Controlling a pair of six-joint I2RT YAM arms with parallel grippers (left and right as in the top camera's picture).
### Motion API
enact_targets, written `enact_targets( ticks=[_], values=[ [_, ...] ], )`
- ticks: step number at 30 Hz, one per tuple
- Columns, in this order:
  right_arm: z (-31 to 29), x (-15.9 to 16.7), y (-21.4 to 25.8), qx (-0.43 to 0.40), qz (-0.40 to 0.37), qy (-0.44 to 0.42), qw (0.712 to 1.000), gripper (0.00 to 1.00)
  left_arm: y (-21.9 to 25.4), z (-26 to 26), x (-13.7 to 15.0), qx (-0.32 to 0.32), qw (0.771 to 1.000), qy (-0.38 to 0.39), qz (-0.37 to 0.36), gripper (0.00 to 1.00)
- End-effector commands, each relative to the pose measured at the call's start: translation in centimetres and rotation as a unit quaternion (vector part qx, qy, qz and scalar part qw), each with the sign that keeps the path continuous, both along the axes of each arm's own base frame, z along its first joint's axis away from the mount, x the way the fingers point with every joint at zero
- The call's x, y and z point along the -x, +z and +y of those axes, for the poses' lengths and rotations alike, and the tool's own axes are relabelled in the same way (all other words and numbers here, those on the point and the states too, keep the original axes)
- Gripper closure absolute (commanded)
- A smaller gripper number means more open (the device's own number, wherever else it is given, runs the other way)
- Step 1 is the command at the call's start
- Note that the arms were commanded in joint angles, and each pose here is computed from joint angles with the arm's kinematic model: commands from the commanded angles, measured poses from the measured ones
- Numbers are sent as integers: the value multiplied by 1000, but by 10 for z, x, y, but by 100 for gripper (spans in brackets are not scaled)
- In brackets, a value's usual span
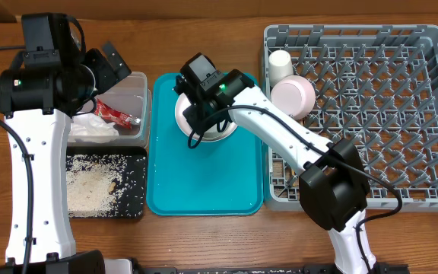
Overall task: Sort waste into correct bins and load items into the dishwasher
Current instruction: 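Grasp the rim of the pale bowl with the right gripper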
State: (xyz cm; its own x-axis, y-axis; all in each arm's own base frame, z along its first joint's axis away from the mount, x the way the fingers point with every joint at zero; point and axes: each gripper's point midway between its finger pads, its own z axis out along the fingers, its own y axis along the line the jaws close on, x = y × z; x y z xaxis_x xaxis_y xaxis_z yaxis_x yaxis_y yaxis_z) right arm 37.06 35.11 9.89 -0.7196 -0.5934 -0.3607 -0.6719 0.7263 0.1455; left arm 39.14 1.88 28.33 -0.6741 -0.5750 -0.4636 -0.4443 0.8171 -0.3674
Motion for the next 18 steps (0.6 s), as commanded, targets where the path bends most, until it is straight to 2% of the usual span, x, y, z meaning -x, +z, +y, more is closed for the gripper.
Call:
enact_targets(
  ticks=[1, 11, 18],
  values=[
    [5, 16, -11, 4, 11, 44, 999, 71, 12, -1, 0, -3, 1000, -7, -17, 0],
    [15, 32, -32, 12, 5, 85, 996, 71, 12, -1, 0, -3, 1000, -7, -17, 0],
    [16, 32, -46, 11, -9, 107, 994, 71, 12, -1, 0, -3, 1000, -7, -17, 0]
  ],
)
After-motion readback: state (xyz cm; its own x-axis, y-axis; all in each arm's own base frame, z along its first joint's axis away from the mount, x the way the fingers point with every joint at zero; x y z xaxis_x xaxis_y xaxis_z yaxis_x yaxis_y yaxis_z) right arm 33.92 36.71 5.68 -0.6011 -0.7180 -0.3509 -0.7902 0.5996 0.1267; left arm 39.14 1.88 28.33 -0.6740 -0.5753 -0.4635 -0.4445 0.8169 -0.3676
